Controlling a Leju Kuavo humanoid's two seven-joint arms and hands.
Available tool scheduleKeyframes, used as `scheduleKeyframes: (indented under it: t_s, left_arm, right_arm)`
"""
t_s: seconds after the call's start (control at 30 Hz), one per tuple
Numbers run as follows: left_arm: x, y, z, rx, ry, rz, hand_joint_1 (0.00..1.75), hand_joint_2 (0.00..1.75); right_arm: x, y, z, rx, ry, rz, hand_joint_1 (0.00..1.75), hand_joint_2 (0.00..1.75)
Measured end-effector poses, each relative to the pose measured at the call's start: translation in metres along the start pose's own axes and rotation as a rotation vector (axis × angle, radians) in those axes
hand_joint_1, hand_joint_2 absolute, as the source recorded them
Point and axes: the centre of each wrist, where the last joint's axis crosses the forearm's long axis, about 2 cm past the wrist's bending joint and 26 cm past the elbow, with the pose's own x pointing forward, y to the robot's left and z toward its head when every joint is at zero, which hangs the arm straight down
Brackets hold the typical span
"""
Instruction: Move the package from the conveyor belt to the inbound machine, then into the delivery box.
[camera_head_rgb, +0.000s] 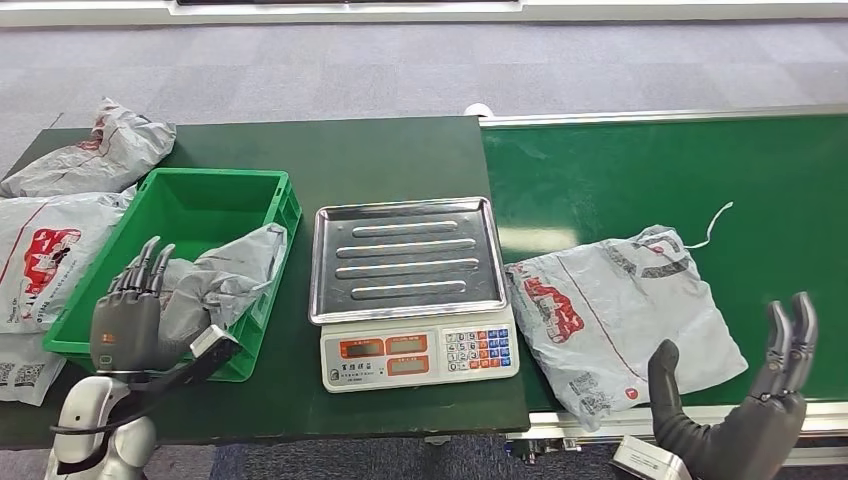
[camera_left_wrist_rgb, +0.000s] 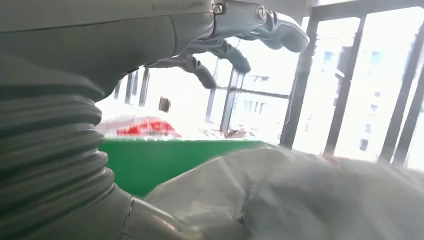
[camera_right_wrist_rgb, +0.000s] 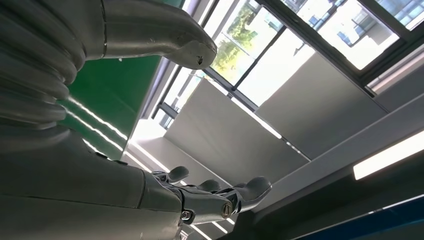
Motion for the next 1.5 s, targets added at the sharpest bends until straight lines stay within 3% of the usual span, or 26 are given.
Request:
scheduleKeyframes:
  t_s: [0.1,0.27,0.5,0.7,0.97,1.5]
  left_arm:
    - [0.012,0.001,0.008,0.128,0.037,0.169,0.0,0.0]
    - [0.039,0.005,0.031,0.44,0.02,0.397,0.0,0.0]
    - [0.086,0.014,0.06,0.662,0.008,0.662,0.0,0.0]
    - [0.111,0.039,0.067,0.798,0.034,0.76,0.0,0.0]
    - [0.118,0.063,0.068,0.905,0.035,0.789,0.0,0.0]
    - [0.117,0.079,0.081,0.954,0.055,0.792,0.0,0.0]
  right_arm:
    - [0.0,-0.002,0.002,-0.015,0.003,0.009,0.0,1.75]
    - [0.001,-0.003,0.004,-0.034,-0.008,0.019,0.0,1.75]
    - [0.006,0.002,0.003,-0.075,-0.076,-0.021,0.0,1.75]
    - [0.011,0.008,0.001,-0.122,-0.09,-0.062,0.0,1.75]
    - [0.002,0.019,-0.005,-0.147,-0.056,-0.11,0.0,1.75]
    - [-0.013,0.021,-0.004,-0.112,-0.045,-0.112,0.0,1.75]
